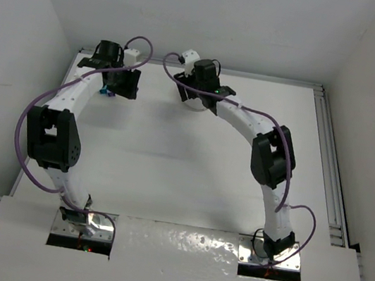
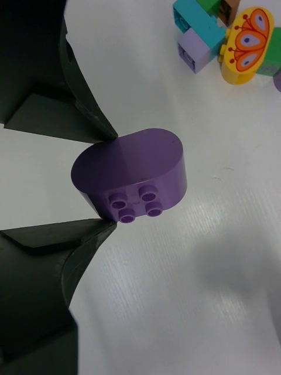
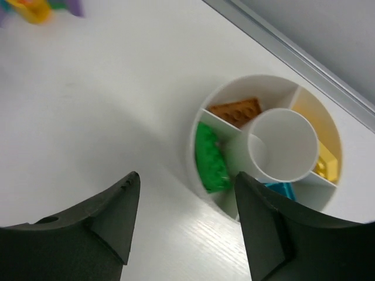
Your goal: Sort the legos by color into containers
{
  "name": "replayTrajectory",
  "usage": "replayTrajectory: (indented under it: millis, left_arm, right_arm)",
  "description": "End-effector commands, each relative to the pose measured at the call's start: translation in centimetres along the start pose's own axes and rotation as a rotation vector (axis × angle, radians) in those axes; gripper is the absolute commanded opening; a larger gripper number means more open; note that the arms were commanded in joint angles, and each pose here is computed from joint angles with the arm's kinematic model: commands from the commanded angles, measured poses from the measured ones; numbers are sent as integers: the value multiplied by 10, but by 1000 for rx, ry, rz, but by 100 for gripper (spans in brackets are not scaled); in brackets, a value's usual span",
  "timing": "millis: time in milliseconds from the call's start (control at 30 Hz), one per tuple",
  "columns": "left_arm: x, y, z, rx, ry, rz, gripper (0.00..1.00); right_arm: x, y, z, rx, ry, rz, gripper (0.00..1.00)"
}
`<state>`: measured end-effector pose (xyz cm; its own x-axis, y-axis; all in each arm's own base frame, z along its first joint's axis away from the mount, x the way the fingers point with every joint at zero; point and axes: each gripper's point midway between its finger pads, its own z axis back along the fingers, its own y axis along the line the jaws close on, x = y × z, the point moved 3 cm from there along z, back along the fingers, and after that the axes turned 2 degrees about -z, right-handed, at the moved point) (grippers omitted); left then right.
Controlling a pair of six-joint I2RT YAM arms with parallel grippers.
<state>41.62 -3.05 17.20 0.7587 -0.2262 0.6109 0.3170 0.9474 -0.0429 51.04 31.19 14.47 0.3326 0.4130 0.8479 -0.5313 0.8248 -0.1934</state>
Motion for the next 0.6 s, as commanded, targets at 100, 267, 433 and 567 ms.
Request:
replayTrajectory:
  millis: [100,267,433,567]
  left_arm:
    - [41,-13,35,-97,-155,-151,0]
    - [51,-39,46,-272,-199,-359,0]
    - [45,-53,48,-299,-212,-551,0]
    - [59,-47,63,-170,-372,-728,0]
  right_arm:
    - [99,7,72,348,-220,-348,66]
    - [93,13,85,447,-182,-443,69]
    - [110,16,100,474,-177,-652,67]
    - [116,25,107,509,-176,-794,66]
